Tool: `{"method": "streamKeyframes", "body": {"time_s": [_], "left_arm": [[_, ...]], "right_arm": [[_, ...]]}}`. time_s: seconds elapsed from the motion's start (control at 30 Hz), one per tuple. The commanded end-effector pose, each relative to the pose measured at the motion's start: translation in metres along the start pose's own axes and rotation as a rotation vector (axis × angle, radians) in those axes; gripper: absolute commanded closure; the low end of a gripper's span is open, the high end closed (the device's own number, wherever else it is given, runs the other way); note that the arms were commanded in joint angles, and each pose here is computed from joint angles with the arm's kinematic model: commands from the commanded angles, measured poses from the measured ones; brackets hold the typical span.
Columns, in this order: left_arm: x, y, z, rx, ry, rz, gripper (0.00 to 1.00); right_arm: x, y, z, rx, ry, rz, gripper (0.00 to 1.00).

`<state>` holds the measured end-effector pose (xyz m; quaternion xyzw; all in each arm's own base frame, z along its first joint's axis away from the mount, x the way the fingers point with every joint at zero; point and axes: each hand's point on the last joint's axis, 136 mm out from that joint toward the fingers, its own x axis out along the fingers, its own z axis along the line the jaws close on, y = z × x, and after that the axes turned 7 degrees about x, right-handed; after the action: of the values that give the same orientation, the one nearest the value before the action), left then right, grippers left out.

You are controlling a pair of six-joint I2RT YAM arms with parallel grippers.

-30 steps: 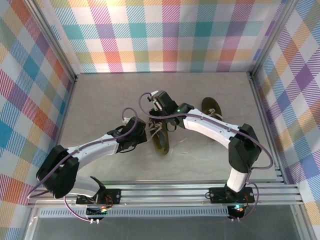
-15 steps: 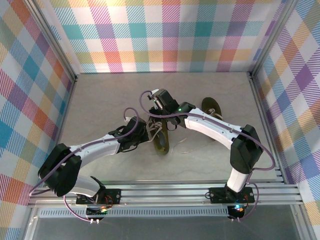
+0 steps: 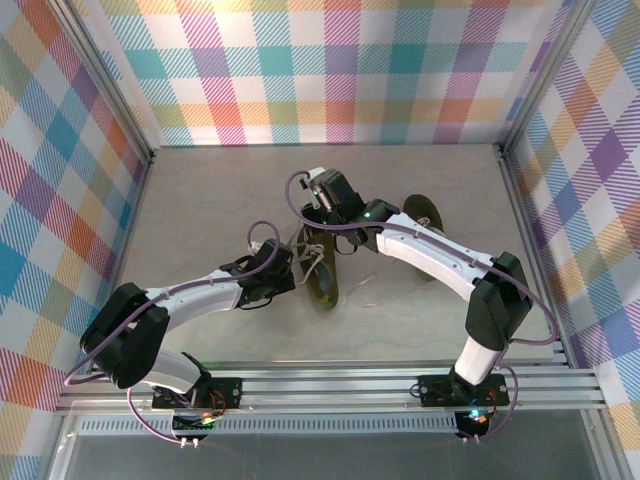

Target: Tie the shoes

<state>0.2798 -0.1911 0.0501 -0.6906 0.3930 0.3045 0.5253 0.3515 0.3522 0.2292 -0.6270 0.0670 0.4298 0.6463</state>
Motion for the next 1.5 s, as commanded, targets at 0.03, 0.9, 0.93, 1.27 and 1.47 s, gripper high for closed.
{"method": "streamKeyframes", "body": {"time_s": [0.03,0.9,0.93,1.27,1.47], "left_arm": [[0.002,0.011,0.005,0.010,-0.016,0.030,0.85],[0.023,-0.013,-0.019,-0.107,0.063,-0.021,0.68],[0.021,-0.015,-0.020,-0.110,0.069,-0.032,0.68],[0.030,-0.016,-0.024,-0.113,0.072,-0.020,0.67],[0.032,-0.017,-0.024,-0.117,0.067,-0.017,0.86]], "right_arm": [[-0.018,-0.022,0.007,0.037,-0.034,-0.058,1.00],[-0.015,-0.012,0.005,0.043,-0.031,-0.033,1.00],[-0.015,-0.011,0.004,0.042,-0.032,-0.030,1.00],[-0.016,-0.011,0.004,0.041,-0.033,-0.029,1.00],[-0.019,-0.010,0.005,0.041,-0.038,-0.023,1.00]]}}
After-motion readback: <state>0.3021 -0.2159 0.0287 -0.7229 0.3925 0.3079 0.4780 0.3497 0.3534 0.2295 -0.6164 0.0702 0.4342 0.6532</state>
